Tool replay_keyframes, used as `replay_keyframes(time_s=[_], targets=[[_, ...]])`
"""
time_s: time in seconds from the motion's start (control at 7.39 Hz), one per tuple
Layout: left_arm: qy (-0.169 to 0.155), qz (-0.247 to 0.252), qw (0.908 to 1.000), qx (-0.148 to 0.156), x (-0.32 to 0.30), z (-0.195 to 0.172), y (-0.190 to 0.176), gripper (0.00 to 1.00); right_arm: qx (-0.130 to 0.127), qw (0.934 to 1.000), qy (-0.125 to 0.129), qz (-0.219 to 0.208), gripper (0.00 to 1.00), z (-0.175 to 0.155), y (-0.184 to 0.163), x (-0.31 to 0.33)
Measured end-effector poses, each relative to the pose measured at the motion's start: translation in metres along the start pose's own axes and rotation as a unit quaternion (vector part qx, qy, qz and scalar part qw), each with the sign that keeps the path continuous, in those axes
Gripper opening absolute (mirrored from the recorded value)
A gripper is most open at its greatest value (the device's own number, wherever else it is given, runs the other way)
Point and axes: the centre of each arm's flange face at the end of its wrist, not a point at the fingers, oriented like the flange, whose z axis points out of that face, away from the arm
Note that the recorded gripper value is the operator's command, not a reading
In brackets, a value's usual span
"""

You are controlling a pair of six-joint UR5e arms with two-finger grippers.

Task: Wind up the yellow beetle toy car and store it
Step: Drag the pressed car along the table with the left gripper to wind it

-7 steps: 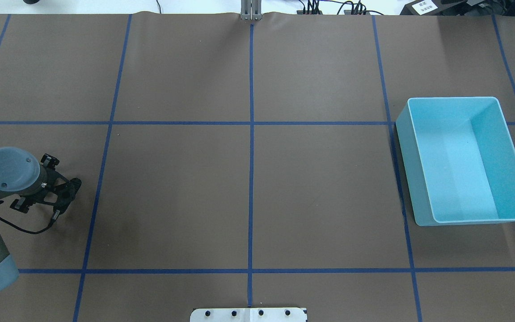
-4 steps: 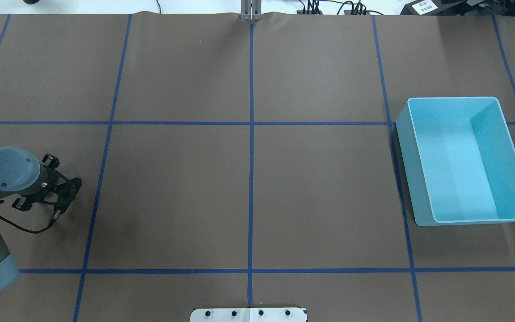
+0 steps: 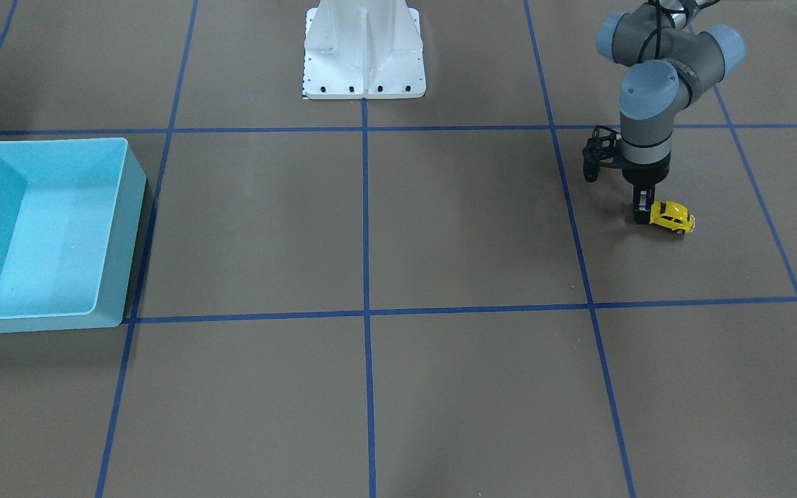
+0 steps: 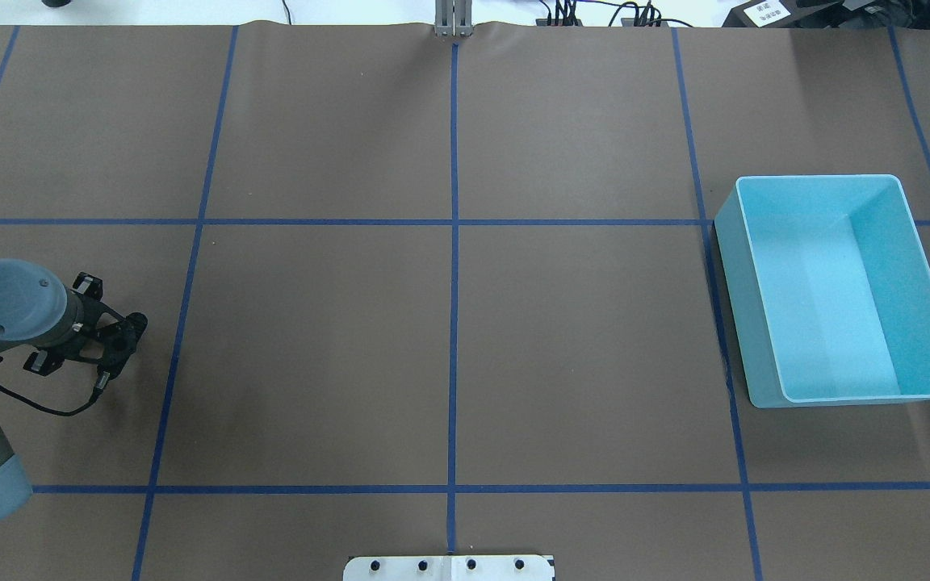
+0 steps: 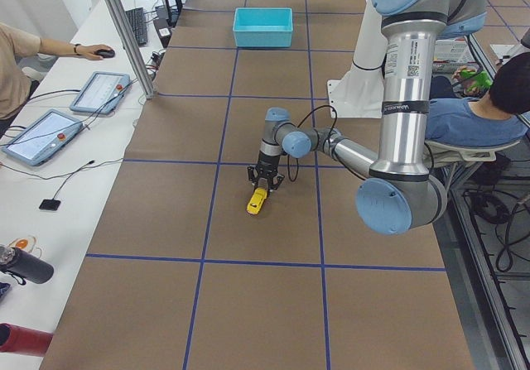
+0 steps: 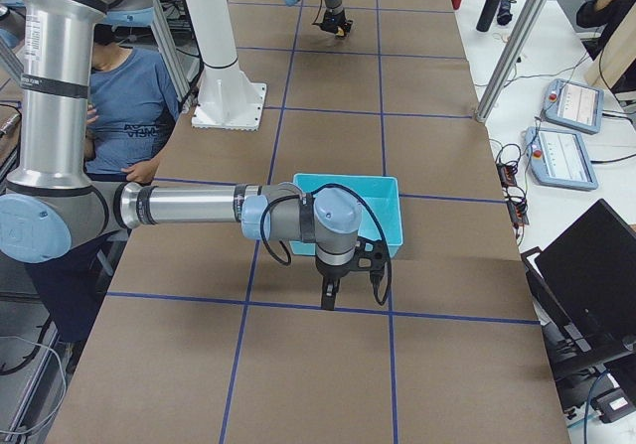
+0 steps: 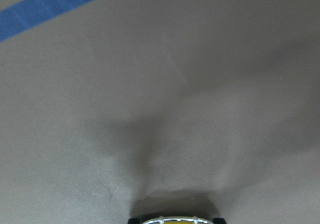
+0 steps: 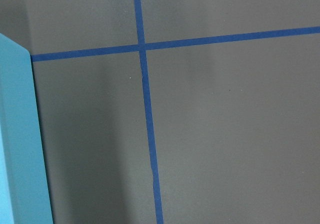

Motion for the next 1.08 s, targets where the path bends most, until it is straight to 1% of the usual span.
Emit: replay_keyframes(time_s=[0.14,0.27,0.41,0.54,0.68,0.81,0.95,1.08], targets=[[-0.006,-0.032,0.9995,-0.002,-0.009,-0.006,0.012,0.00,-0.001,1.0000,0.000,0.001,1.00,0.000,0.001,0.001],[-0.012,-0.075,0.9971,-0.001,-0.019,-0.014,0.024,0.00,-0.001,1.0000,0.000,0.002,1.00,0.001,0.002,0.002],[-0.015,-0.116,0.9931,0.007,-0.028,-0.023,0.028,0.00,-0.002,1.0000,0.000,0.004,1.00,0.001,0.003,0.004],[-0.013,-0.148,0.9886,0.026,-0.038,-0.034,0.025,0.00,-0.003,1.0000,0.000,0.007,1.00,0.002,0.006,0.006],[-0.008,-0.169,0.9842,0.052,-0.050,-0.047,0.015,0.00,-0.002,1.0000,0.000,0.008,1.00,0.002,0.007,0.008],[0.003,-0.182,0.9802,0.077,-0.059,-0.060,0.001,0.00,-0.002,1.0000,0.000,0.009,1.00,0.002,0.007,0.008],[0.020,-0.190,0.9765,0.100,-0.068,-0.070,-0.015,0.00,-0.003,1.0000,0.000,0.009,1.00,0.002,0.008,0.009],[0.037,-0.189,0.9744,0.116,-0.078,-0.074,-0.031,0.00,-0.003,0.9999,0.000,0.010,1.00,0.003,0.008,0.009]])
